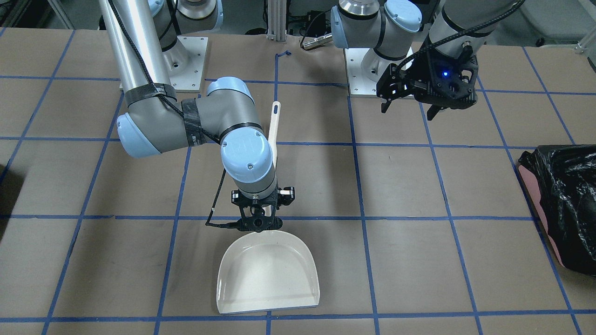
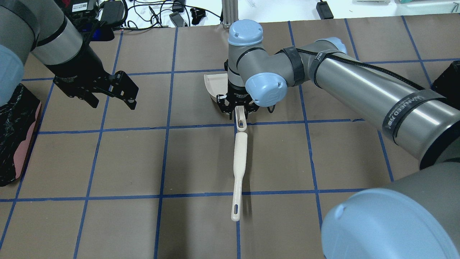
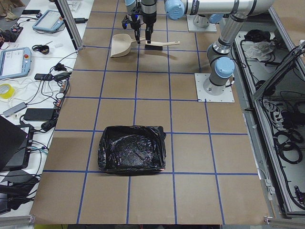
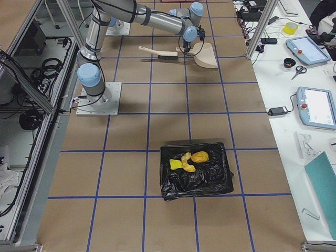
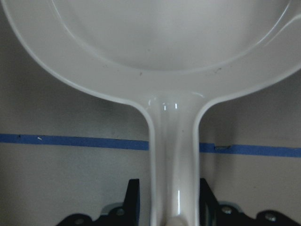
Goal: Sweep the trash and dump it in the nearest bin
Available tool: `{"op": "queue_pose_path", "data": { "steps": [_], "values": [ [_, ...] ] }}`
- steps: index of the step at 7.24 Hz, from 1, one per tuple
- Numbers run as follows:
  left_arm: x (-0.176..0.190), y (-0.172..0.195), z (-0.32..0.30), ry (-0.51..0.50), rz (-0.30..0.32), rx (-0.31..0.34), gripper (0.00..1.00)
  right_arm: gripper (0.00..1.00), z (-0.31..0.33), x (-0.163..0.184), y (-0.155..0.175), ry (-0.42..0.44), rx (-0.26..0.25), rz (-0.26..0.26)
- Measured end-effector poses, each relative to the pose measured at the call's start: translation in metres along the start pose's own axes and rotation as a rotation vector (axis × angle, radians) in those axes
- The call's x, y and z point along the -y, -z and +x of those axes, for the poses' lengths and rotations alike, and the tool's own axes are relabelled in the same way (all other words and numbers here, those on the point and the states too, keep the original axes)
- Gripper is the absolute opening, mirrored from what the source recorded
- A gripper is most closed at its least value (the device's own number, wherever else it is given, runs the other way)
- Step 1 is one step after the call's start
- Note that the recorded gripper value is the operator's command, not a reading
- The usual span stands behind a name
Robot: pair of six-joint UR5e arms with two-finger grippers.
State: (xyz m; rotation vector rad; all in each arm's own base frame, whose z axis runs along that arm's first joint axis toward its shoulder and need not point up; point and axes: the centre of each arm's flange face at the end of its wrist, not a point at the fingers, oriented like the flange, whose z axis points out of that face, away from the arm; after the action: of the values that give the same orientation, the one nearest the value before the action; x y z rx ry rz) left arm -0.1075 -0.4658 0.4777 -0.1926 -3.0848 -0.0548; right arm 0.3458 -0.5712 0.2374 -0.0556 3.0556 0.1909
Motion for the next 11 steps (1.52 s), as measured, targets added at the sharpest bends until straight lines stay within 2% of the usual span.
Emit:
{"op": "queue_pose_path", "data": {
  "steps": [3,5,6,9,11],
  "values": [
    [-0.001,0.0,-0.001,0.003,-0.003,0.008,1.0,0.79,-0.001,-0.001,0.002,-0.004,0.01,0.001],
    [-0.001,-0.001,0.0,0.01,-0.008,0.005,1.0,0.92,-0.001,-0.002,0.011,-0.006,0.012,0.015],
    [-0.001,-0.001,0.0,0.011,-0.009,0.005,1.0,0.98,-0.001,-0.006,0.027,-0.004,0.011,0.039],
    [-0.003,0.0,0.0,0.011,-0.01,0.012,1.0,1.0,0.021,-0.02,0.093,-0.019,0.006,0.111],
    [-0.003,0.002,-0.001,0.006,-0.005,0.017,1.0,1.0,0.07,-0.026,0.132,-0.012,-0.02,0.096]
  ]
}}
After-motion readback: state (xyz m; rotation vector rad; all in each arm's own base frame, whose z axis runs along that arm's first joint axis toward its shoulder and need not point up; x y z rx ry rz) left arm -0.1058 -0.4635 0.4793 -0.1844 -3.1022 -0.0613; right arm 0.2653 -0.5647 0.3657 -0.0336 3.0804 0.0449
